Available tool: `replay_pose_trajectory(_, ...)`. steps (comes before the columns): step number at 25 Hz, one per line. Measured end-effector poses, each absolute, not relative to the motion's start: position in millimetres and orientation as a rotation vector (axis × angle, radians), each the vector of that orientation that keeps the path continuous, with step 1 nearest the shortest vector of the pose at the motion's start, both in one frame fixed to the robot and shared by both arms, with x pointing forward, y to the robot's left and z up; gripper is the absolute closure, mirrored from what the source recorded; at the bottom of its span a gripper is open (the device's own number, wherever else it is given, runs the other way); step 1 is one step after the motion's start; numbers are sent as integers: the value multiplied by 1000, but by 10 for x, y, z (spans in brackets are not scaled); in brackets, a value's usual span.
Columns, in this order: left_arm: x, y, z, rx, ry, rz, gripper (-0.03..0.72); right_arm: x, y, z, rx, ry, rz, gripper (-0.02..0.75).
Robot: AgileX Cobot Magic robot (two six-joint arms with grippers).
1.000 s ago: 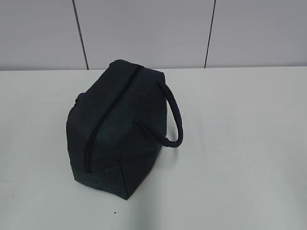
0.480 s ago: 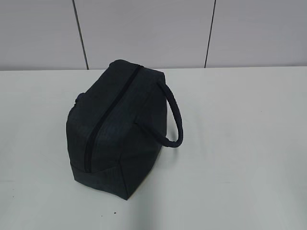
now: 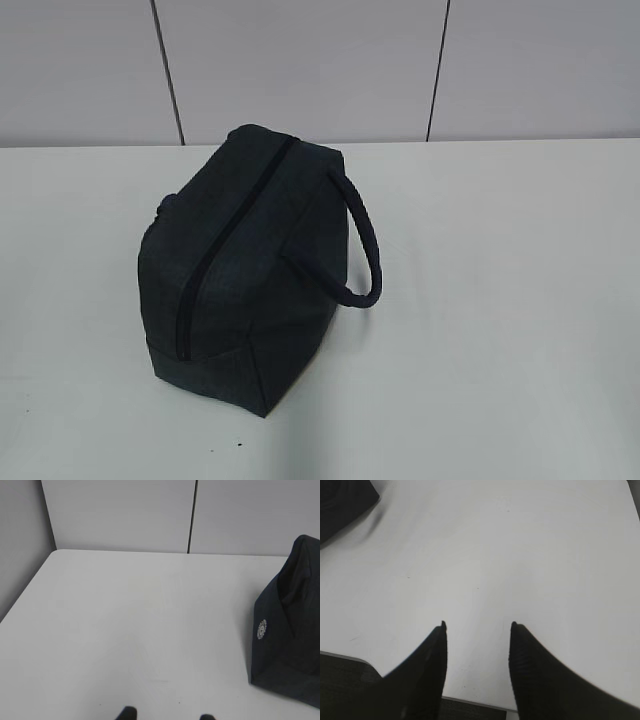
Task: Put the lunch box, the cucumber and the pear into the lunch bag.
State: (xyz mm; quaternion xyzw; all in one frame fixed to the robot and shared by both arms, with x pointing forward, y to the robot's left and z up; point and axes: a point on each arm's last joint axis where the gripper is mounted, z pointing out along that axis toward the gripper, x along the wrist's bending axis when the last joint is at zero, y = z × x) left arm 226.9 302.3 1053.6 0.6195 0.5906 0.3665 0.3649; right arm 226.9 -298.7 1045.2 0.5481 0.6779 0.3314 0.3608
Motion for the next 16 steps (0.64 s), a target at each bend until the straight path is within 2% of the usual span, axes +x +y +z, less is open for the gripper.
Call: replay_pose_trajectory(16,2269,3023,10536,1593,1519,943,446,2269,-2988,10452,1412,1746,852,406)
